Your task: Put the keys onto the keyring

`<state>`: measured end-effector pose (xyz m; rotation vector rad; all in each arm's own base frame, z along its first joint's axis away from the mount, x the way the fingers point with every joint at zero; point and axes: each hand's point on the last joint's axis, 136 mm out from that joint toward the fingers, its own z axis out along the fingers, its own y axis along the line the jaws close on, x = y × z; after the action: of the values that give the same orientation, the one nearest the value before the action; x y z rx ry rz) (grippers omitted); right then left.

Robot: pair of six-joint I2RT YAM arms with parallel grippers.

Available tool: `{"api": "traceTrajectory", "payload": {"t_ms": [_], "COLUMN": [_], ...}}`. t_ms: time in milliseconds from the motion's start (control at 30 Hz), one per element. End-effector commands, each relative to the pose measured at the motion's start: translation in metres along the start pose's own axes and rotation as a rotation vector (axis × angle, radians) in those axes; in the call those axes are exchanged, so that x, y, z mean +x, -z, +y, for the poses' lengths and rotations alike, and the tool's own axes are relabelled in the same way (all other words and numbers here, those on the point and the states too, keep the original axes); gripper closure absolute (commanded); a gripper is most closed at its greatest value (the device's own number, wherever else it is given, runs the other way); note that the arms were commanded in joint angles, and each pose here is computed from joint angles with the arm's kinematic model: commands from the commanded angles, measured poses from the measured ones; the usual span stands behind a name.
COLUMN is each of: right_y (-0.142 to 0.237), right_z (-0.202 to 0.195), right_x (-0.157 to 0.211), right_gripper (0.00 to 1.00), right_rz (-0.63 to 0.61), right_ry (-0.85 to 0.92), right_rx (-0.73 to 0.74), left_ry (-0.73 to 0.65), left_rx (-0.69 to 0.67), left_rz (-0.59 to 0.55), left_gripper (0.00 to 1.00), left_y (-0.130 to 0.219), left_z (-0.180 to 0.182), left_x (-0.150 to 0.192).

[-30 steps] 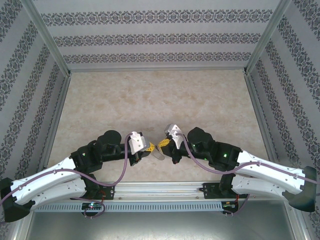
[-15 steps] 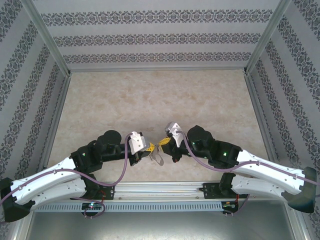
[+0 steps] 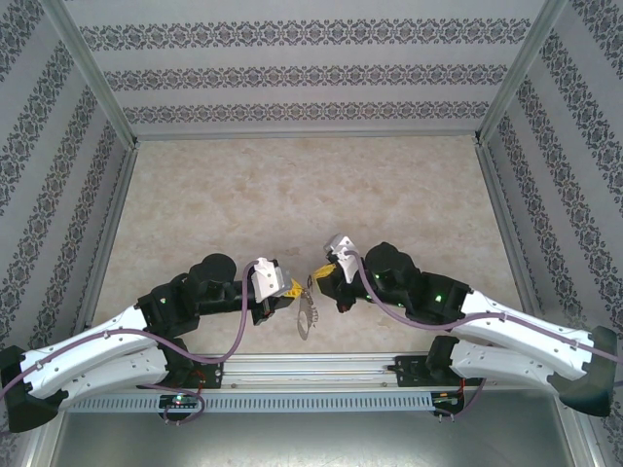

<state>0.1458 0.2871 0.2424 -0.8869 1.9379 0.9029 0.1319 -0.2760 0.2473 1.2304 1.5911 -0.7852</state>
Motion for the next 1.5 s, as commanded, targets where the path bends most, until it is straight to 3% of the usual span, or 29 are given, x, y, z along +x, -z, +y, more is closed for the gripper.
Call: {"api": "traceTrajectory", "payload": {"t_ms": [0,800,1467], "right_y": [0.015,0.042,0.037], "right_z": [0.01,0.053,0.065], "right_x": [-0.002,0.01,0.015], "right_gripper": [1.0,1.0,1.0], "right_rz": [-0.053,-0.224,-0.194], "right_ry": [0.05,0.41,0.443], "right_rx": [-0.058,-0.232,-0.282], "left_ry": [-0.043,-0.035,-0.035], "left_rx": [0.002,0.209,0.21], "left_rz": [-0.067,-0.117,-0.115], "left_gripper": [1.0,1.0,1.0], "left_y": [0.008,0.011,0.01], "left_z": [-0.003,-0.038,-0.038], "left_x": [-0.019,-0.028,-0.027]}}
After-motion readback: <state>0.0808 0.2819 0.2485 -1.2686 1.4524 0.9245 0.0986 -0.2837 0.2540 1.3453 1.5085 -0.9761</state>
